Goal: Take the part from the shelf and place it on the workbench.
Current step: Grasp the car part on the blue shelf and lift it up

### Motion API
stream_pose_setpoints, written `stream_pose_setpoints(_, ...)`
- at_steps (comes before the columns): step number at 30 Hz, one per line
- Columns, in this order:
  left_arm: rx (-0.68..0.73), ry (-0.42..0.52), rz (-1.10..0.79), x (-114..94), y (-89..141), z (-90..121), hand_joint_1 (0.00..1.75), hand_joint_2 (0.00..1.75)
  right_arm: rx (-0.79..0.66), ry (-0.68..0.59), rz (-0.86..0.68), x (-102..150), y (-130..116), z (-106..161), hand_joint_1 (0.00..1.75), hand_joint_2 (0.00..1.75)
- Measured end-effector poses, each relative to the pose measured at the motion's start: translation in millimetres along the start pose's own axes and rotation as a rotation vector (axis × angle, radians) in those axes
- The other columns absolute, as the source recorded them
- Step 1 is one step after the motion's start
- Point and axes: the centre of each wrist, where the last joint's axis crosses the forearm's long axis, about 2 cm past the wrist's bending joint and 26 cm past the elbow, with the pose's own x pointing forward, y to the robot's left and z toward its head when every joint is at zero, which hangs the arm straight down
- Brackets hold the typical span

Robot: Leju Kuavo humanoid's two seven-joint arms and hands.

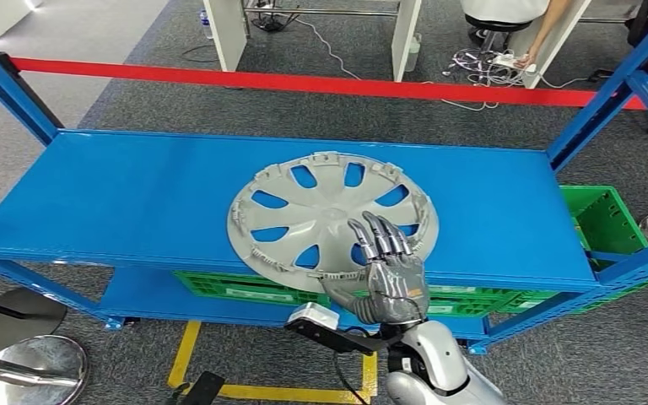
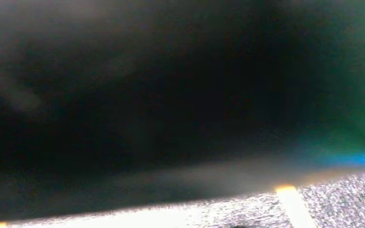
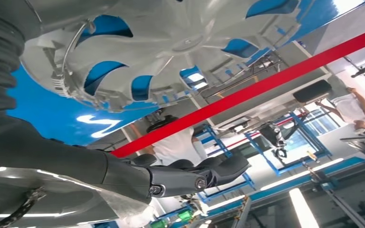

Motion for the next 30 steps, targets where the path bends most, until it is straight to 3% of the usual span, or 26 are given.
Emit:
stream_pose_setpoints(18, -0.007, -0.010, 0.005, -7.9, 10.7, -0.8, 0.00, 0.00, 0.053, -0.003, 0.013, -2.6, -3.8, 14.5, 0.00, 1.75)
stream_pose_setpoints(30, 0.019, 0.003, 0.040, -13.1, 13.2, 0.6, 0.00, 0.00, 0.163, 0.041, 0.042, -14.9, 4.7, 76.7, 0.00, 1.75)
